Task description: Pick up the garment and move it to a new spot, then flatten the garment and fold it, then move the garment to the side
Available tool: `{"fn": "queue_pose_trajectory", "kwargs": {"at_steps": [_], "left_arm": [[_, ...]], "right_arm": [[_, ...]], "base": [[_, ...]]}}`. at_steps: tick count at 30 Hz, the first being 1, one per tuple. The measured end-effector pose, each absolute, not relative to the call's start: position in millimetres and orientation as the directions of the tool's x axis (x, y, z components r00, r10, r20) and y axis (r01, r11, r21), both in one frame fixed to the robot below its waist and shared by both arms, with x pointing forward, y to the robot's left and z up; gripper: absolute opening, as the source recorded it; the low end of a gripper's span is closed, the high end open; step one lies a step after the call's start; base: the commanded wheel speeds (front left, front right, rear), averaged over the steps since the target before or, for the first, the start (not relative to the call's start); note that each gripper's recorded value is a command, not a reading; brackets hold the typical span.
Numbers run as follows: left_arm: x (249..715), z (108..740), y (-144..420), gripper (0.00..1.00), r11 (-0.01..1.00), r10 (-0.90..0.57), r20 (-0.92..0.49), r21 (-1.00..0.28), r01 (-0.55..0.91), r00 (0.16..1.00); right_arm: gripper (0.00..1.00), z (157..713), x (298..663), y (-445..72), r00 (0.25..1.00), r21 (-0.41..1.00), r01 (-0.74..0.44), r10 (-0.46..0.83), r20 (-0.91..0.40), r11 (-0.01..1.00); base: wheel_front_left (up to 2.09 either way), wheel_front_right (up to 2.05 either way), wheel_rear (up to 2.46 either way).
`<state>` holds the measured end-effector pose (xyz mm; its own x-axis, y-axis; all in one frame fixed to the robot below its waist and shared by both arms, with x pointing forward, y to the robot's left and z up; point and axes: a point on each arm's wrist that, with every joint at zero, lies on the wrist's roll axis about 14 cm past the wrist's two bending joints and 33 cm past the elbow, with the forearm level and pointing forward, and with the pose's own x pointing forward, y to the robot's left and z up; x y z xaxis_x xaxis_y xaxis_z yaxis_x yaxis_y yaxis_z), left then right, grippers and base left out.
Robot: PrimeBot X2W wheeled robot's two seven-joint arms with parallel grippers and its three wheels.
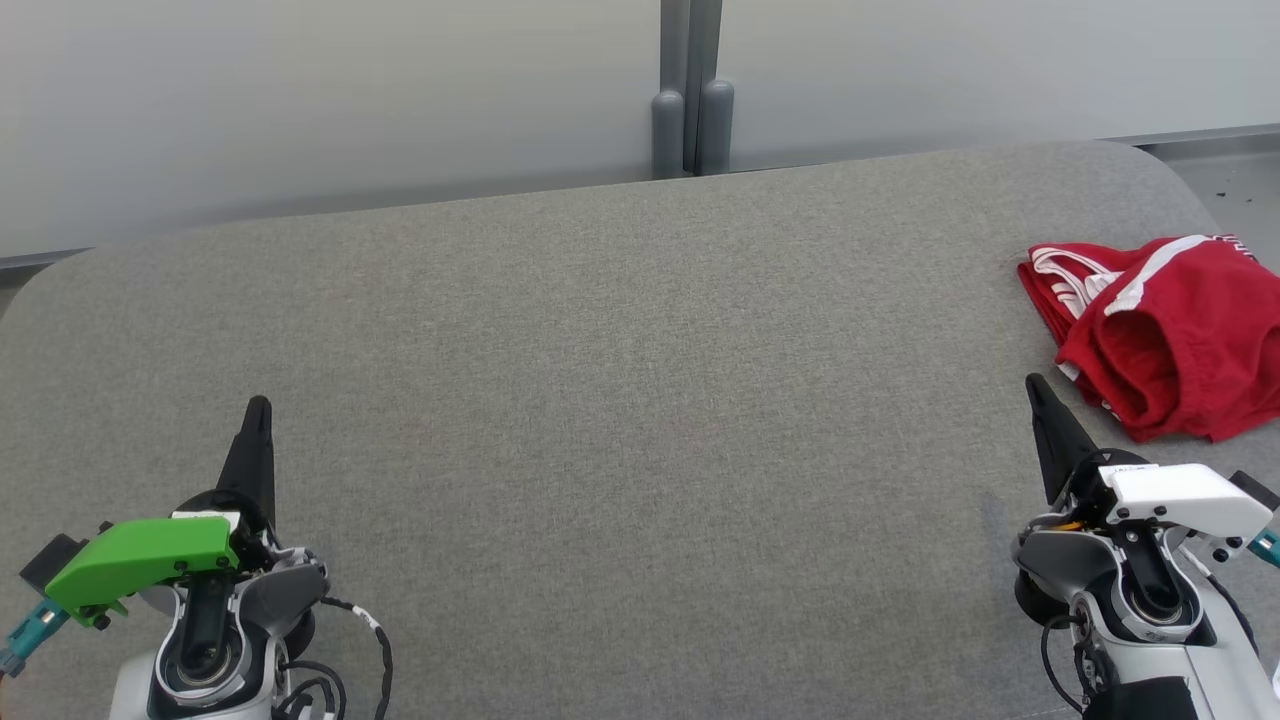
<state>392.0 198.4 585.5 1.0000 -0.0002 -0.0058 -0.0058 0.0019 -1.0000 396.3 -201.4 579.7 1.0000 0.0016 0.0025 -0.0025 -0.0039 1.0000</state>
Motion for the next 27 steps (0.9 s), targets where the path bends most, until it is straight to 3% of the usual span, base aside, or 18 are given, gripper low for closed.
{"fn": "queue_pose_trajectory", "kwargs": {"at_steps": [27], "left_arm": [[392.1, 585.6, 198.3, 0.00, 0.001, 0.000, -0.006, -1.000, -0.006, 1.000]], "right_arm": [[0.00, 579.7, 396.3, -201.4, 1.000, 1.000, -0.002, 0.002, 0.002, -0.004]], "base": [[0.00, 0.00, 0.00]]}}
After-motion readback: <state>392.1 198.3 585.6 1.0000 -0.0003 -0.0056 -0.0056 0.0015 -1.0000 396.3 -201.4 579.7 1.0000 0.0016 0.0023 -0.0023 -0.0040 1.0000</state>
